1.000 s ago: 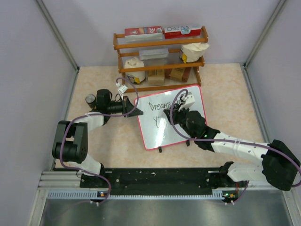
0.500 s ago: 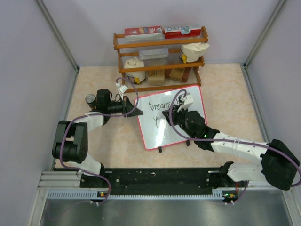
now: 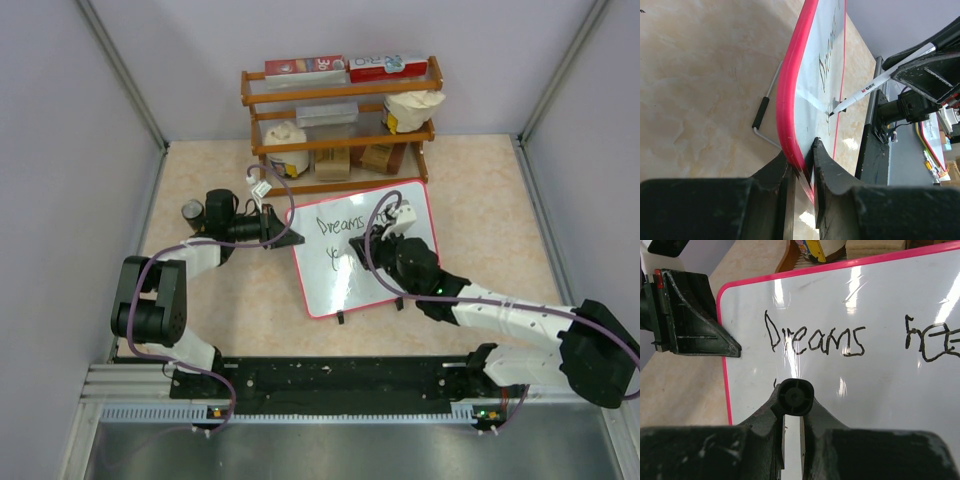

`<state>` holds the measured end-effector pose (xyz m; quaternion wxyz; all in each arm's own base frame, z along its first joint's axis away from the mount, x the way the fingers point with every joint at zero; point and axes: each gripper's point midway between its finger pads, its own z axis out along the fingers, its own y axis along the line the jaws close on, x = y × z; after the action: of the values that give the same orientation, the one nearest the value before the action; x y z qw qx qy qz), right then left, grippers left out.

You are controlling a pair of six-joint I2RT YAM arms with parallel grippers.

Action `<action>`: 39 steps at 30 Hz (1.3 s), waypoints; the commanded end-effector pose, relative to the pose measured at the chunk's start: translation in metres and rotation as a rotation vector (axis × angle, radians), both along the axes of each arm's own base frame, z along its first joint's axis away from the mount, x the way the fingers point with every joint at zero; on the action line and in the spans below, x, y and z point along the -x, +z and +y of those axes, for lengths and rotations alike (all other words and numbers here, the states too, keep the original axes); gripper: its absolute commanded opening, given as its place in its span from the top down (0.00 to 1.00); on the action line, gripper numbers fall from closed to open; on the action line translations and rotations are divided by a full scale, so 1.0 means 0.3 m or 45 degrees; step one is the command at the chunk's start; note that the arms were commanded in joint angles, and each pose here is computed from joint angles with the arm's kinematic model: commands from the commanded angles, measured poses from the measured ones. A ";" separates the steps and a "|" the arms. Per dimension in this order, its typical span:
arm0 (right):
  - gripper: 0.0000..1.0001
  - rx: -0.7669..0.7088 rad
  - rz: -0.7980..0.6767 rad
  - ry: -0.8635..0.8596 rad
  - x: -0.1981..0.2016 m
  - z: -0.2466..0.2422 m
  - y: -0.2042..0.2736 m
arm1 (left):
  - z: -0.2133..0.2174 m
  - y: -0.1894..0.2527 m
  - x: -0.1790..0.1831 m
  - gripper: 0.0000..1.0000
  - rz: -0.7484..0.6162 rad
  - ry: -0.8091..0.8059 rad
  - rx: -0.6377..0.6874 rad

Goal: Write a sentence on the whiteboard

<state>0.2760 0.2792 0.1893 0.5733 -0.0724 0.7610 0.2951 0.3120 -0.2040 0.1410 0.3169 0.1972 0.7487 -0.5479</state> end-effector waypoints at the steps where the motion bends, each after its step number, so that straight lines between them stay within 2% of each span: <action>1: 1.00 0.036 0.000 -0.135 -0.047 -0.076 -0.005 | 0.021 -0.073 -0.036 1.00 -0.091 0.048 -0.109; 9: 1.00 -0.010 -0.040 -0.134 -0.081 -0.050 0.065 | 0.021 -0.075 -0.036 1.00 -0.091 0.048 -0.110; 24: 1.00 -0.039 -0.030 -0.041 -0.070 0.004 0.078 | 0.021 -0.072 -0.037 1.00 -0.092 0.048 -0.110; 35: 1.00 -0.175 -0.143 -0.066 -0.034 -0.063 0.175 | 0.021 -0.077 -0.036 1.00 -0.087 0.049 -0.113; 39: 1.00 -0.144 -0.133 -0.083 -0.047 -0.068 0.160 | 0.021 -0.075 -0.036 1.00 -0.089 0.049 -0.112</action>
<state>0.2836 0.2634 0.2170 0.6013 -0.0426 0.7350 0.3105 0.3118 -0.2041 0.1415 0.3159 0.1981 0.7484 -0.5485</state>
